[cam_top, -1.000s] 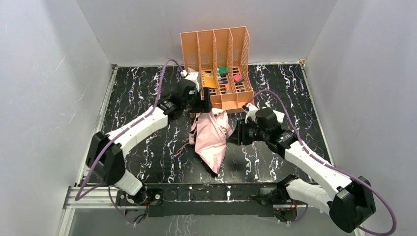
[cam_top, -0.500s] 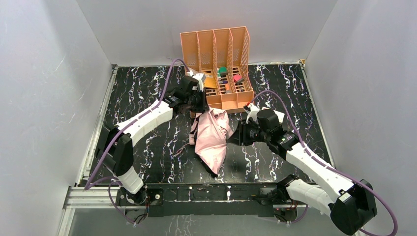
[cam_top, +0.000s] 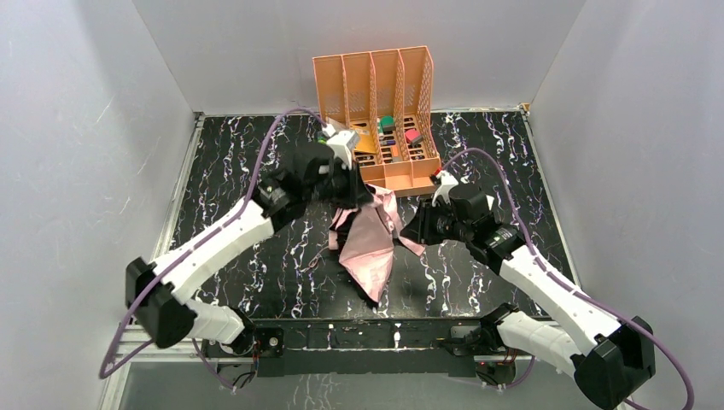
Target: Put away the umbrella
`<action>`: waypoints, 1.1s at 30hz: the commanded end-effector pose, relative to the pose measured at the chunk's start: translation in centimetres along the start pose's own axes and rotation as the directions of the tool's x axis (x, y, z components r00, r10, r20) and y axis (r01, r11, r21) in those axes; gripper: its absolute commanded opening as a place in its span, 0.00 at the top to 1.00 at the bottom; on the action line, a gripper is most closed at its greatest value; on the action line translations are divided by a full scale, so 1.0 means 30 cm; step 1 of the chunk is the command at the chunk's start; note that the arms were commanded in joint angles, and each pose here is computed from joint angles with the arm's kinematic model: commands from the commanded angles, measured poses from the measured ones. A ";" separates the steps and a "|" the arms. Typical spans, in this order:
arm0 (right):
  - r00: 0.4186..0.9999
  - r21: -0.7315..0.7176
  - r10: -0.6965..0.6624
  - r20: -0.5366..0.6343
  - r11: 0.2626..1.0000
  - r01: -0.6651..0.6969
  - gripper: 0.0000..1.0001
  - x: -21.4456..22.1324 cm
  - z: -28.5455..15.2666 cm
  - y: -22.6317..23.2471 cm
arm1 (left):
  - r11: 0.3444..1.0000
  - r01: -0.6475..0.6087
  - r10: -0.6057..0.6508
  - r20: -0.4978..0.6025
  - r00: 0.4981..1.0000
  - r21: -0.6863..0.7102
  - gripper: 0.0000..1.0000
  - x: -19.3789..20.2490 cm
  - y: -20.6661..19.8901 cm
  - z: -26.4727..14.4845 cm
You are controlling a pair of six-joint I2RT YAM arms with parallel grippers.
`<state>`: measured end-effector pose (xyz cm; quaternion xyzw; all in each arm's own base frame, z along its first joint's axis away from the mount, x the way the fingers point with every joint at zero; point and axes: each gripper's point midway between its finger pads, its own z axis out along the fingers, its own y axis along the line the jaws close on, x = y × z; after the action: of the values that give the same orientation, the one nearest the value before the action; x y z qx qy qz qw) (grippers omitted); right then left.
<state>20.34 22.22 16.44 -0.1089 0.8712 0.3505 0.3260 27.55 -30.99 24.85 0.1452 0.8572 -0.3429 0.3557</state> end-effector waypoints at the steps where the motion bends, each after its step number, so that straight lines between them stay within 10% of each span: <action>1: 0.993 0.000 -0.028 0.119 1.000 0.029 0.69 -0.151 -0.049 0.061 | 0.997 0.003 0.001 -0.056 0.998 0.079 0.92 0.167 -0.142 -0.097; 11: 0.988 -0.167 -0.090 0.124 0.980 0.110 0.71 -0.218 -0.084 0.205 | 0.983 -0.046 0.083 -0.204 0.975 0.180 0.93 0.583 -0.318 -0.158; 16: 0.995 -0.241 -0.095 0.031 0.966 0.099 0.74 -0.154 -0.041 0.227 | 0.987 -0.071 0.107 -0.256 0.961 0.147 0.71 0.713 -0.276 -0.162; 23: 0.999 -0.242 -0.036 -0.029 0.970 0.028 0.79 0.019 0.065 0.261 | 0.991 -0.039 0.053 -0.104 0.993 0.131 0.45 0.647 -0.200 -0.237; 33: 0.993 -0.121 0.043 -0.111 0.991 -0.056 0.85 0.189 0.210 0.204 | 1.000 -0.016 0.015 0.037 0.999 0.015 0.39 0.550 -0.085 -0.336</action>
<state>14.94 30.68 13.29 -0.1655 0.8634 0.4160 0.2326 7.48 -27.59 19.93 0.1819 0.8272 -0.4079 0.3410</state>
